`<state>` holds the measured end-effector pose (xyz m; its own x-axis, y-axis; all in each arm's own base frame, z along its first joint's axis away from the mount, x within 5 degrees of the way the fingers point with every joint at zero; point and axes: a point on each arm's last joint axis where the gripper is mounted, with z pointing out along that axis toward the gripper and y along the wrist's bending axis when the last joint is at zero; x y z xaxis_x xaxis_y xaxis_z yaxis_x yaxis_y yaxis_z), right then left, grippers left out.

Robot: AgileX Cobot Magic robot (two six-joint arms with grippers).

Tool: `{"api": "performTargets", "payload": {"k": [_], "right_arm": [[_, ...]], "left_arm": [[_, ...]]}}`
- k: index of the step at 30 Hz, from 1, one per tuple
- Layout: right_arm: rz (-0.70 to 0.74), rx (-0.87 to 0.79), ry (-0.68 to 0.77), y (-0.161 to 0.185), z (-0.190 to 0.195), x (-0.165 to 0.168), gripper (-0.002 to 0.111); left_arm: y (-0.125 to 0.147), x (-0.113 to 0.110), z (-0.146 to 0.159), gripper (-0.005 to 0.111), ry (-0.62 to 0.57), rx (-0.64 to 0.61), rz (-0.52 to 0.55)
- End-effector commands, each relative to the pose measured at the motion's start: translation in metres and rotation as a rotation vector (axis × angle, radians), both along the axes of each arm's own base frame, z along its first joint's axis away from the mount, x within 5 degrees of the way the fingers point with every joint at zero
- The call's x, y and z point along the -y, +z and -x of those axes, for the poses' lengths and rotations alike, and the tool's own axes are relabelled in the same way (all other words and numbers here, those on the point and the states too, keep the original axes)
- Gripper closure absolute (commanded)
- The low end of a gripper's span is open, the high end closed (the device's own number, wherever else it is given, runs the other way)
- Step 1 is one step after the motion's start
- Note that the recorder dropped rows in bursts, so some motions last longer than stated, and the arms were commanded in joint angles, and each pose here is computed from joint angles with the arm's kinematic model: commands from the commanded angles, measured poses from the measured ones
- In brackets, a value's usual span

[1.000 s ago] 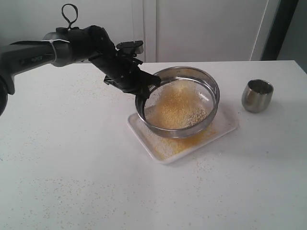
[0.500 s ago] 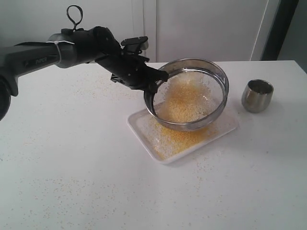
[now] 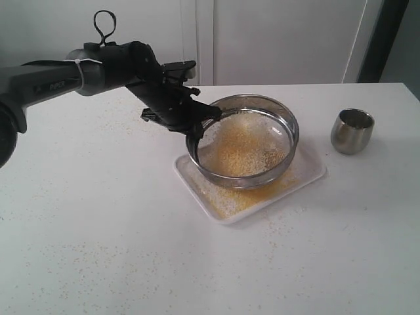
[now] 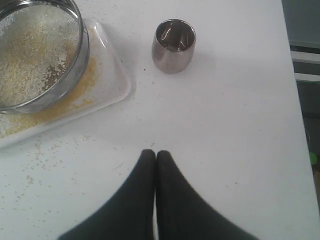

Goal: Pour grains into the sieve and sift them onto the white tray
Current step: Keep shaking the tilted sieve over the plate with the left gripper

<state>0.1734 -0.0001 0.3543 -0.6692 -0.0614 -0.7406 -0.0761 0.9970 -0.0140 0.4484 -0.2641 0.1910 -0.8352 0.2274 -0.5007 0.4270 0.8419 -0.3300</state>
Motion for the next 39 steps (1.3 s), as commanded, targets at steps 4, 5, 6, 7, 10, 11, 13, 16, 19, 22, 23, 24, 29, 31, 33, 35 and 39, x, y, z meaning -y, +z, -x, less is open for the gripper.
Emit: {"api": "performTargets", "payload": {"k": [4,5,6,7,10,11,13,16,19,22,23,24,29,31,33,35,39], "right_arm": [[0.003,0.016,-0.013,0.001,0.001,0.002,0.108],[0.003,0.016,-0.013,0.001,0.001,0.002,0.108],[0.003,0.016,-0.013,0.001,0.001,0.002,0.108],[0.003,0.016,-0.013,0.001,0.001,0.002,0.108],[0.003,0.016,-0.013,0.001,0.001,0.002,0.108],[0.003,0.016,-0.013,0.001,0.001,0.002,0.108],[0.003,0.016,-0.013,0.001,0.001,0.002,0.108],[0.003,0.016,-0.013,0.001,0.001,0.002,0.108],[0.003,0.016,-0.013,0.001,0.001,0.002,0.108],[0.003,0.016,-0.013,0.001,0.001,0.002,0.108],[0.003,0.016,-0.013,0.001,0.001,0.002,0.108],[0.003,0.016,-0.013,0.001,0.001,0.002,0.108],[0.003,0.016,-0.013,0.001,0.001,0.002,0.108],[0.003,0.016,-0.013,0.001,0.001,0.002,0.108],[0.003,0.016,-0.013,0.001,0.001,0.002,0.108],[0.003,0.016,-0.013,0.001,0.001,0.002,0.108],[0.003,0.016,-0.013,0.001,0.001,0.002,0.108]], "left_arm": [[0.019,0.002,0.005,0.107,-0.088,-0.022,0.12],[0.018,0.001,0.002,0.107,-0.058,-0.005,0.116],[0.016,-0.001,0.0,0.107,0.006,-0.035,0.135],[0.015,-0.001,0.0,0.107,0.045,-0.072,0.153],[0.014,0.004,0.008,0.107,-0.061,-0.068,0.101],[0.014,0.005,0.009,0.107,-0.118,-0.019,0.06],[0.01,0.003,0.005,0.107,-0.05,-0.008,0.037],[0.005,-0.003,0.004,0.107,0.058,-0.104,0.052],[0.011,0.0,0.008,0.107,-0.092,-0.023,0.004],[0.007,-0.004,0.002,0.107,0.004,-0.059,0.037],[0.005,-0.004,0.004,0.107,0.033,-0.098,0.044],[0.004,-0.004,0.005,0.107,0.032,-0.119,0.039],[0.011,0.008,0.017,0.107,-0.026,-0.121,0.028],[0.014,0.008,0.017,0.107,-0.025,-0.118,0.033],[0.014,0.007,0.021,0.107,-0.036,-0.151,0.022],[0.015,0.006,0.025,0.107,-0.057,-0.192,0.005],[0.013,0.005,0.022,0.107,-0.059,-0.12,-0.056]]}}
